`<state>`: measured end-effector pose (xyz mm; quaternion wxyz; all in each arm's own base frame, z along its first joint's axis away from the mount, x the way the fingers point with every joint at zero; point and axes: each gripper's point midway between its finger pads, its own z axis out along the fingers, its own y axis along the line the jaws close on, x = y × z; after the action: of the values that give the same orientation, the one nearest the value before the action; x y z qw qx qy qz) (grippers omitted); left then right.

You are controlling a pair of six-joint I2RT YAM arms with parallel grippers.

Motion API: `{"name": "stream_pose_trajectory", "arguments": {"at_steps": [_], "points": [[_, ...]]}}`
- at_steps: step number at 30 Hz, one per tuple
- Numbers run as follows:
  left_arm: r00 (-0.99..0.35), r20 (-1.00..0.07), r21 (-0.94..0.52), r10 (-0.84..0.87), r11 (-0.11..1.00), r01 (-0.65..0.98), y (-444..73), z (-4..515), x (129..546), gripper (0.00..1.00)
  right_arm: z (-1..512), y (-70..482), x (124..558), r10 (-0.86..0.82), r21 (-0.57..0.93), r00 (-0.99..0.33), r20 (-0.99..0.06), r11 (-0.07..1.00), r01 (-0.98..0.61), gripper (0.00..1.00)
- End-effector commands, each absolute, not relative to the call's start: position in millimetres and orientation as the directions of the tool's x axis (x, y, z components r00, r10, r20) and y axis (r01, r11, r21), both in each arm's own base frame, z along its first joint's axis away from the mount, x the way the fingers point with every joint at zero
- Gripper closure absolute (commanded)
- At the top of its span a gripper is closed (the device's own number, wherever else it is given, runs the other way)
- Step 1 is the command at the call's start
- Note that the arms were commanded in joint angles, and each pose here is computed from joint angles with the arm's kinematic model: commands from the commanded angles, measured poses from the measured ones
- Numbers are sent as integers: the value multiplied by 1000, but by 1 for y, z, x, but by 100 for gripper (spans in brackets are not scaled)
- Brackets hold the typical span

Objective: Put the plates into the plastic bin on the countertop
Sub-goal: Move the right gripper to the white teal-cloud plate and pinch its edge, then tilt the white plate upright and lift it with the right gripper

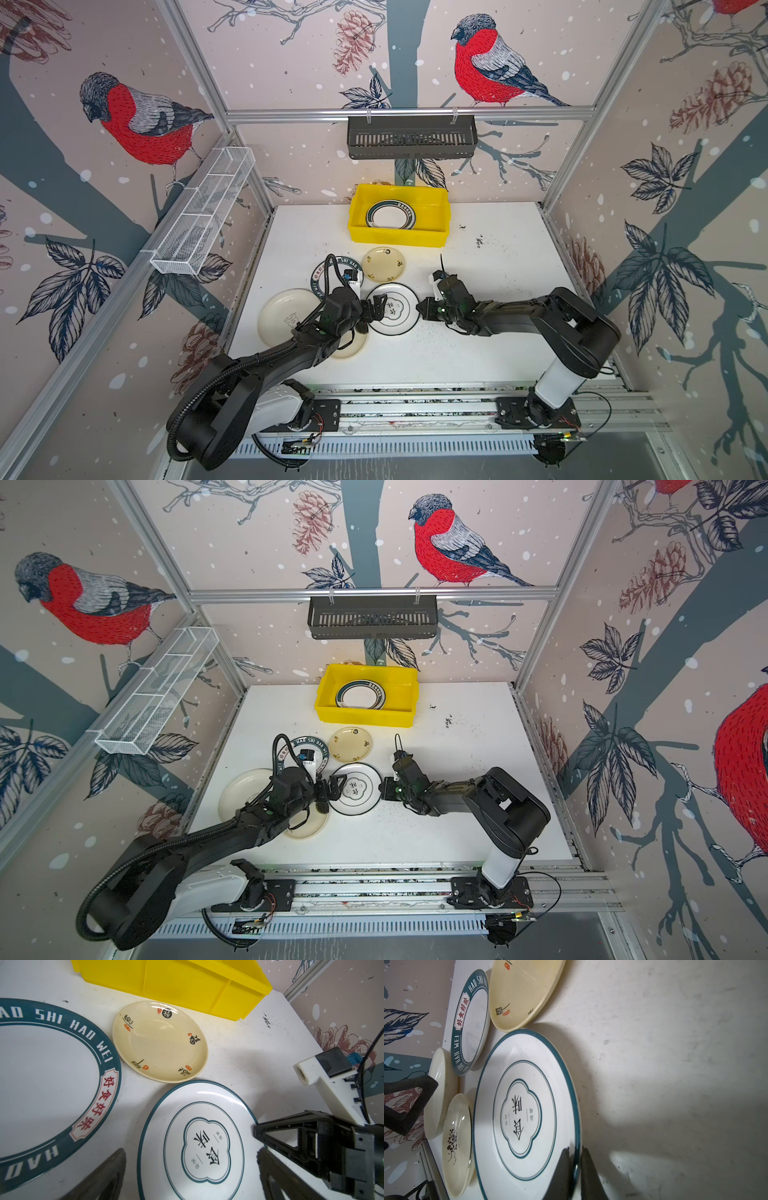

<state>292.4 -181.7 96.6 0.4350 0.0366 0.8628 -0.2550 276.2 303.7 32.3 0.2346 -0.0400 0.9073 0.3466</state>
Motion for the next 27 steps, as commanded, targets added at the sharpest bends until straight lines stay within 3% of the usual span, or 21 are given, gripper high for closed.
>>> {"name": "stream_pose_trajectory", "arguments": {"at_steps": [1, 27], "points": [[-601, -779, -425, -181, 857, 291, -184, 105, 297, 3, 39, 303, 281, 104, 606, -870, -482, 757, -245, 90], [-614, -758, -477, -218, 828, 295, -188, 107, 292, 3, 56, 263, 296, 200, 561, -828, -524, 813, -159, 100]]}}
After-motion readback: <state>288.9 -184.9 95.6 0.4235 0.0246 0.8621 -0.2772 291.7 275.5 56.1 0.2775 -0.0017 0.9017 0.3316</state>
